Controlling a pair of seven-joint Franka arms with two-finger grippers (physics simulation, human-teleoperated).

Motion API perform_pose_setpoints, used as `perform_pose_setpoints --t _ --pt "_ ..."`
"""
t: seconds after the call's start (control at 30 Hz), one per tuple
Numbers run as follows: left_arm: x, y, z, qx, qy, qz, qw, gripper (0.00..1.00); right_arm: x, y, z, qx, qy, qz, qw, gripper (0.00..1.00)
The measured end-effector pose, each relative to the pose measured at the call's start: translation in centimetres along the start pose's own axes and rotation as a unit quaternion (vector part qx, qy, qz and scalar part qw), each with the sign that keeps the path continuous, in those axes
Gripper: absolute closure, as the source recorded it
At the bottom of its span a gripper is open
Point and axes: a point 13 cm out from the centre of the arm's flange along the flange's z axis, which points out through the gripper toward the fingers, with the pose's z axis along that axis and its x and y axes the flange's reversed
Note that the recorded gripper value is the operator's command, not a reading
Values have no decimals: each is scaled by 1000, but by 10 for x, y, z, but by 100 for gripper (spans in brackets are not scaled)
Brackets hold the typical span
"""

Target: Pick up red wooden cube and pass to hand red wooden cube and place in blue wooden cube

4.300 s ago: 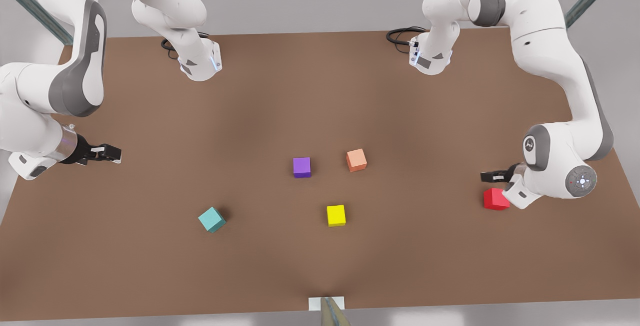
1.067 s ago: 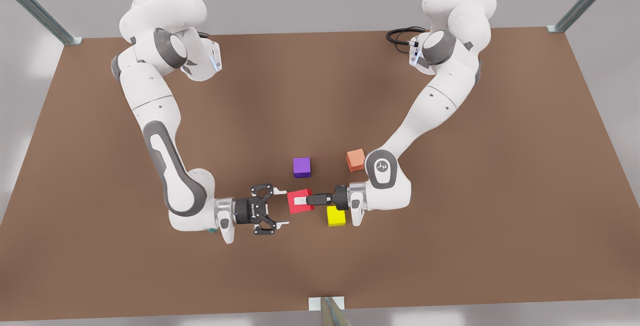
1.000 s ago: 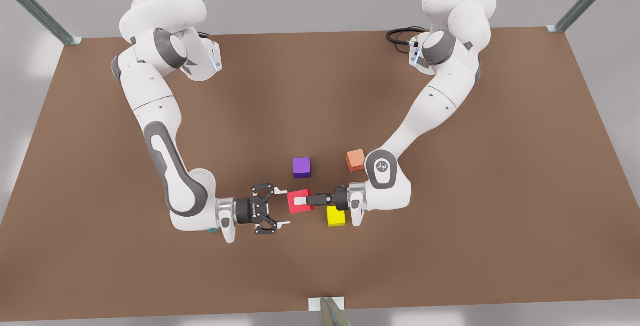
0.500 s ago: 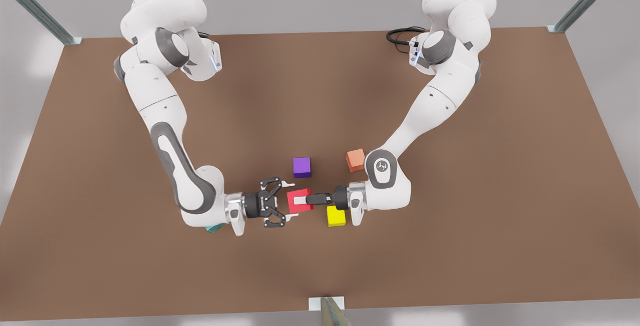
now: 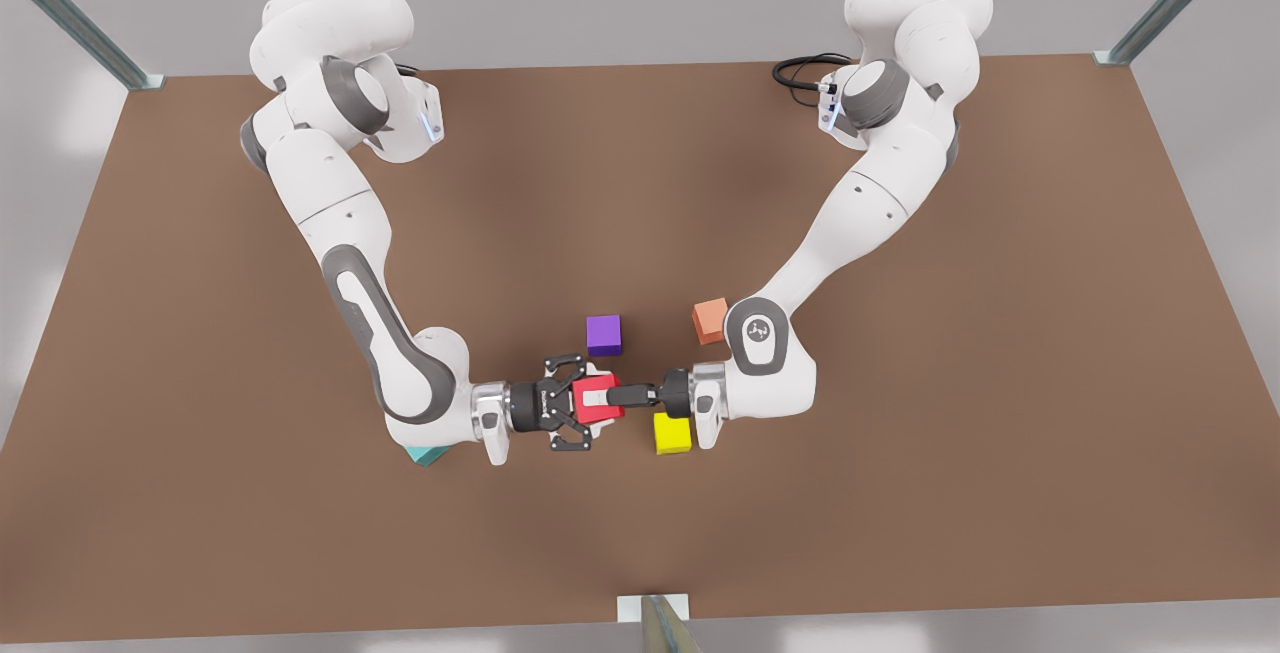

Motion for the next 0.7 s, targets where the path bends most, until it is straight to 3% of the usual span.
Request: perform_pose_setpoints --t 0.03,0.23,0.33,0.4,0.47,0.53,0.63,0.7 --pt "0 -1 0 2 0 0 1000 0 0 0 0 1 0 -1 1000 48" --pt "-14 -5 -19 -3 -11 16 1000 0 0 -2 -3 4 0 -6 1000 47" --pt "-62 -15 -107 -28 -35 45 998 0 -4 -7 -14 10 1 -11 1000 47" --pt "-95 -26 -205 -56 -52 69 995 0 -13 -26 -63 26 31 -38 998 46" --pt "-88 -67 -302 -155 -43 142 977 0 -11 -38 -131 25 111 -73 991 46" --pt "-38 -87 -338 -336 19 221 916 0 7 -39 -197 4 254 -100 962 46" --pt "2 -65 -409 -528 73 205 821 0 35 -30 -276 -31 461 -104 881 46" --pt "75 -31 -447 -673 97 137 721 0 44 -22 -321 -42 567 -92 817 46"
